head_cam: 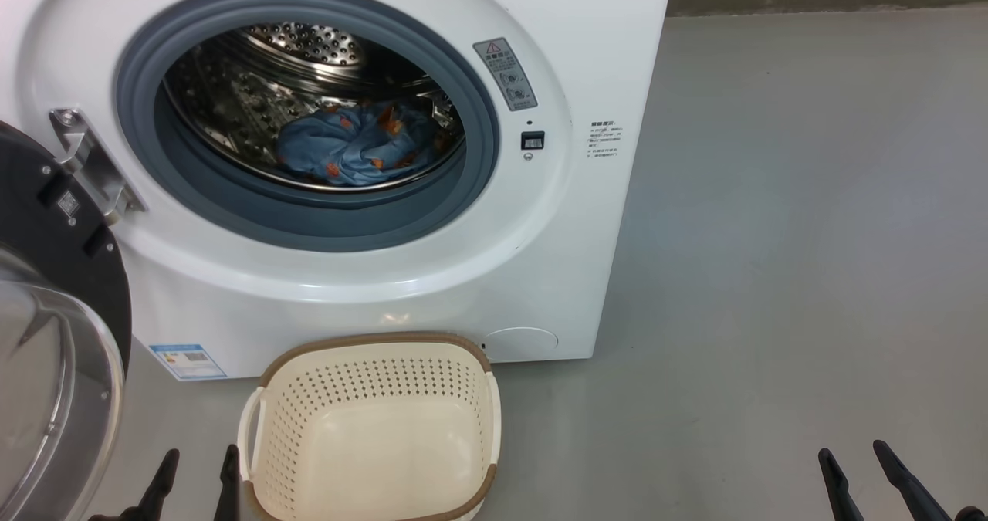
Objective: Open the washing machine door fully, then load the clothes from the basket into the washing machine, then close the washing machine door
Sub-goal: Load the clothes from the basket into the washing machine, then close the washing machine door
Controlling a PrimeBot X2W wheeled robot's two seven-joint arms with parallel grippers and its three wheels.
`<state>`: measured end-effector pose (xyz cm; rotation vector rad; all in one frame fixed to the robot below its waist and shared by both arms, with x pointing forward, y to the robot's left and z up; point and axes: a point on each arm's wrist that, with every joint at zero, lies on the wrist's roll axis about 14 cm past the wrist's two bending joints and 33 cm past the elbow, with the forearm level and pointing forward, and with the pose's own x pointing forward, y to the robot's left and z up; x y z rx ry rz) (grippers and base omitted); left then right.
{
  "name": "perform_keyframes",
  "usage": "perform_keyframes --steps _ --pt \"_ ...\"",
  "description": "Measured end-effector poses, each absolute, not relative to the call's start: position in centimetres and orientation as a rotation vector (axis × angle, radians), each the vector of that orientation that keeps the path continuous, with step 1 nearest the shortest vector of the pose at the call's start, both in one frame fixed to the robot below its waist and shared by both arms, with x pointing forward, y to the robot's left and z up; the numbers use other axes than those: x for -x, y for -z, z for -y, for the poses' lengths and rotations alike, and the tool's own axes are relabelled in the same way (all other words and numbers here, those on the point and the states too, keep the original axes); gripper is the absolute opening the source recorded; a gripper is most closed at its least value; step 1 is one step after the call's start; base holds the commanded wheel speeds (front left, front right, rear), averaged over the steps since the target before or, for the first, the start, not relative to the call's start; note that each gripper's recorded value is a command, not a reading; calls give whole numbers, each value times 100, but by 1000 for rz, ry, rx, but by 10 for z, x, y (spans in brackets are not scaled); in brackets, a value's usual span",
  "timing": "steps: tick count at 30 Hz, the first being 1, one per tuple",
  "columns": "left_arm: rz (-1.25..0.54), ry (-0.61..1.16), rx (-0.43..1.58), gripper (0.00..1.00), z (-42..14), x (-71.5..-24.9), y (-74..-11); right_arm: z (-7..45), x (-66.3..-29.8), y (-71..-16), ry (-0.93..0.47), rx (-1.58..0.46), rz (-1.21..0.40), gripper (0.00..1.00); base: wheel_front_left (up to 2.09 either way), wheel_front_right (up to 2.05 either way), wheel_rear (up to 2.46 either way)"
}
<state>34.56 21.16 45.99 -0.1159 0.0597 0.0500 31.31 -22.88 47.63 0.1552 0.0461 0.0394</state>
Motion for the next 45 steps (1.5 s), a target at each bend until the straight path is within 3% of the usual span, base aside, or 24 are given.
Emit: perform_keyframes --steps 45 --pt "-29 -109 121 100 -229 -333 -468 211 -322 -477 -103 -155 -48 100 -33 33 0"
